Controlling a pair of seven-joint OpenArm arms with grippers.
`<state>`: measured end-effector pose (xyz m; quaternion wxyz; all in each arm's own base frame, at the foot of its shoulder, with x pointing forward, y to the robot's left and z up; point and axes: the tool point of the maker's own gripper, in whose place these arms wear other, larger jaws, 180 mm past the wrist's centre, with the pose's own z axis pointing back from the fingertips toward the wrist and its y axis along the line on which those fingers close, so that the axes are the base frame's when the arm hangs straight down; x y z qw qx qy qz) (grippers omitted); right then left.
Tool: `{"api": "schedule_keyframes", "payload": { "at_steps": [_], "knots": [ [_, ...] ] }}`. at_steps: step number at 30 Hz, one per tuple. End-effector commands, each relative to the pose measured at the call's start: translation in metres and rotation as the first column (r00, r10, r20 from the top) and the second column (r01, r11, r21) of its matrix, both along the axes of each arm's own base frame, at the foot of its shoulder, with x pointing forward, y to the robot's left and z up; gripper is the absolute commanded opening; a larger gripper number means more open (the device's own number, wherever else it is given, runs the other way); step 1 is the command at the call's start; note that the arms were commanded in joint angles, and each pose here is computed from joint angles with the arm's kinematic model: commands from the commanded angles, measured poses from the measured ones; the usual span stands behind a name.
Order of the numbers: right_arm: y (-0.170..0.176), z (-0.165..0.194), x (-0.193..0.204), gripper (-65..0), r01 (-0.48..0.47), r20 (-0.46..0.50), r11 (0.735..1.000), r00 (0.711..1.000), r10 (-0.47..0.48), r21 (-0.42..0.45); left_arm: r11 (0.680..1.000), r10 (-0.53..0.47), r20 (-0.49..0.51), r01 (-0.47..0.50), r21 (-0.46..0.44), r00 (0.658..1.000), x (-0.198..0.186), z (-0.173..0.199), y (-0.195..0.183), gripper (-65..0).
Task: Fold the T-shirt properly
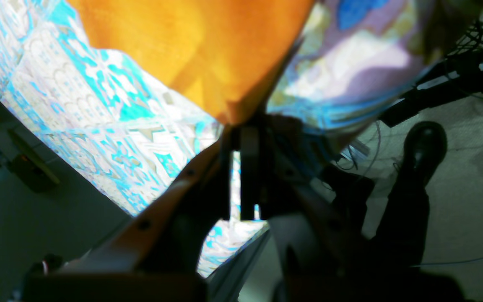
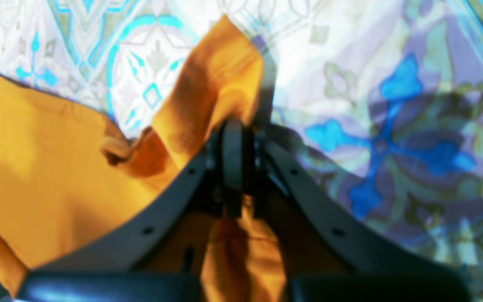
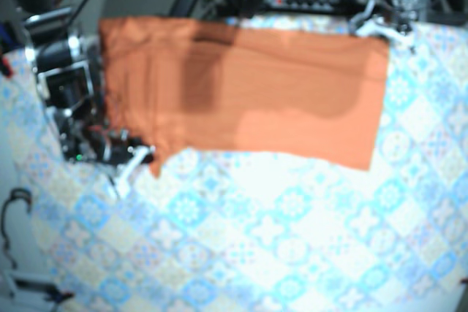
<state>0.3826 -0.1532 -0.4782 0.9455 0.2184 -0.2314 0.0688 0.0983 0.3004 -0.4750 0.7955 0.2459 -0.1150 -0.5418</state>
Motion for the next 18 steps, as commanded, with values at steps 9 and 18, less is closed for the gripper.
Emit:
{"api": "schedule_keyframes", "payload": {
  "at_steps": [9, 18],
  "knots": [
    [-0.014, 0.01, 0.022, -61.9, -0.047, 0.057, 0.988, 0.997, 0.056, -0.145, 1.0, -0.001, -0.023, 0.001, 0.004, 1.0, -0.007, 0.0, 0.003, -65.0],
    [-0.042, 0.016, 0.031, -61.8, -0.023, 0.077, 0.971, 0.996, 0.043, -0.237, 1.0, 0.002, -0.064, -0.002, 0.004, 0.998, -0.027, -0.003, 0.003, -65.0]
  ]
}}
